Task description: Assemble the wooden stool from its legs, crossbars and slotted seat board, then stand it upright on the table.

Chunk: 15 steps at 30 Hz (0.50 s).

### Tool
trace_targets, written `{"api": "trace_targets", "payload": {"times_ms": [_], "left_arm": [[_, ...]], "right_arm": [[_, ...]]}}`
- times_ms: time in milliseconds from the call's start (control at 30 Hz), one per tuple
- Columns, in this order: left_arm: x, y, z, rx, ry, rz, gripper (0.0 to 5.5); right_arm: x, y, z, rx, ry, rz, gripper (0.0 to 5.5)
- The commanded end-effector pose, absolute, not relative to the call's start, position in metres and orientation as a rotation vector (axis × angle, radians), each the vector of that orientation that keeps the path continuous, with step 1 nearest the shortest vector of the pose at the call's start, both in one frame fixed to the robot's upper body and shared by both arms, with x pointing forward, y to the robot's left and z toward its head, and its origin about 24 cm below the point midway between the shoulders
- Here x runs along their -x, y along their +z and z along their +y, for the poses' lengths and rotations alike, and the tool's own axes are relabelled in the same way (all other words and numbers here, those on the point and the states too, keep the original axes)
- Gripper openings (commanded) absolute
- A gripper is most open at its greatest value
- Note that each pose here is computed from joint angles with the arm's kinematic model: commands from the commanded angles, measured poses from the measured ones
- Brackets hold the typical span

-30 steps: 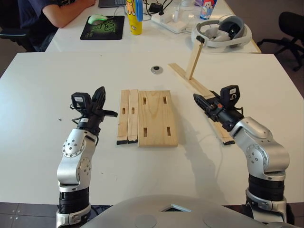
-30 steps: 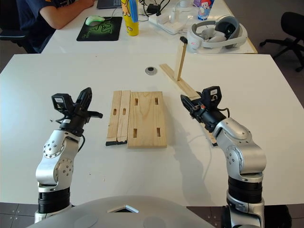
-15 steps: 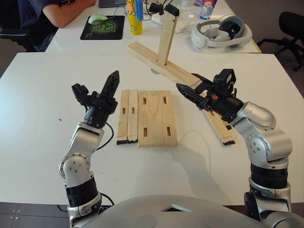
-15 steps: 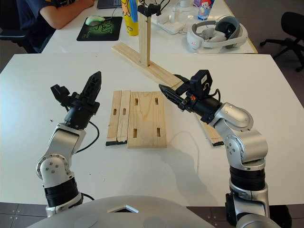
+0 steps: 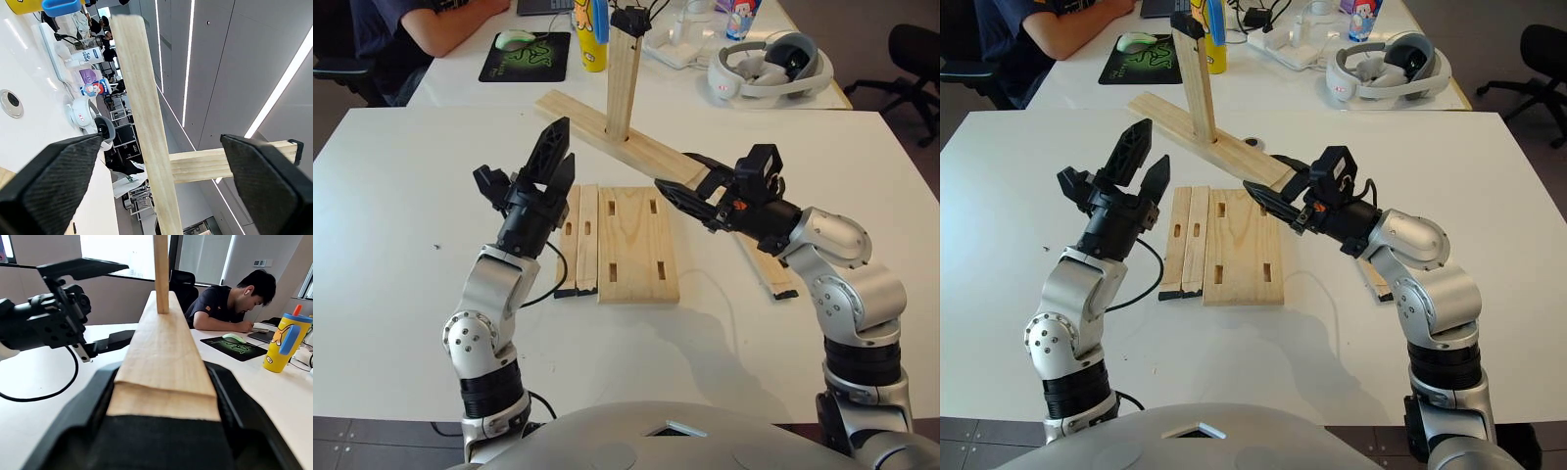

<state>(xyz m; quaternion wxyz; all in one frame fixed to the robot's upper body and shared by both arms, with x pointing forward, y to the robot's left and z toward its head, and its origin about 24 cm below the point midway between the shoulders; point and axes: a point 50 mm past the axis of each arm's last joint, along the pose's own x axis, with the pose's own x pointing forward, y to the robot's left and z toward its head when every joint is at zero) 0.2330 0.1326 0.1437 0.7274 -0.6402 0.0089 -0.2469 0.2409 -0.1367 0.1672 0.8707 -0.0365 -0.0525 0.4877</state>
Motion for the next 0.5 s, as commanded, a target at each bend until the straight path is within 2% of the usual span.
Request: {"api": "trace_targets", "payload": {"times_ms": [33, 100, 200, 500], "left_arm": [[-0.2382, 0.1437, 0.1322, 1.403, -0.539, 0.032, 5.14], [-0.2394, 0.1413, 0.1337, 1.396, -0.524, 0.035, 5.37], [-0.2406, 0.1405, 0.1370, 1.396, -0.510, 0.024, 5.40], [-0.2433, 0.1392, 0.1401, 1.386, -0.486, 0.009, 4.02]], "right_arm": [[-0.2385, 0.1776, -0.1283, 0.083, 1.084, -0.164, 2.06], [-0.2382, 0.1765, -0.1263, 0.086, 1.099, -0.161, 2.06], [-0.2380, 0.1752, -0.1251, 0.091, 1.110, -0.160, 2.06], [-0.2381, 0.1732, -0.1230, 0.093, 1.118, -0.163, 2.06]]}}
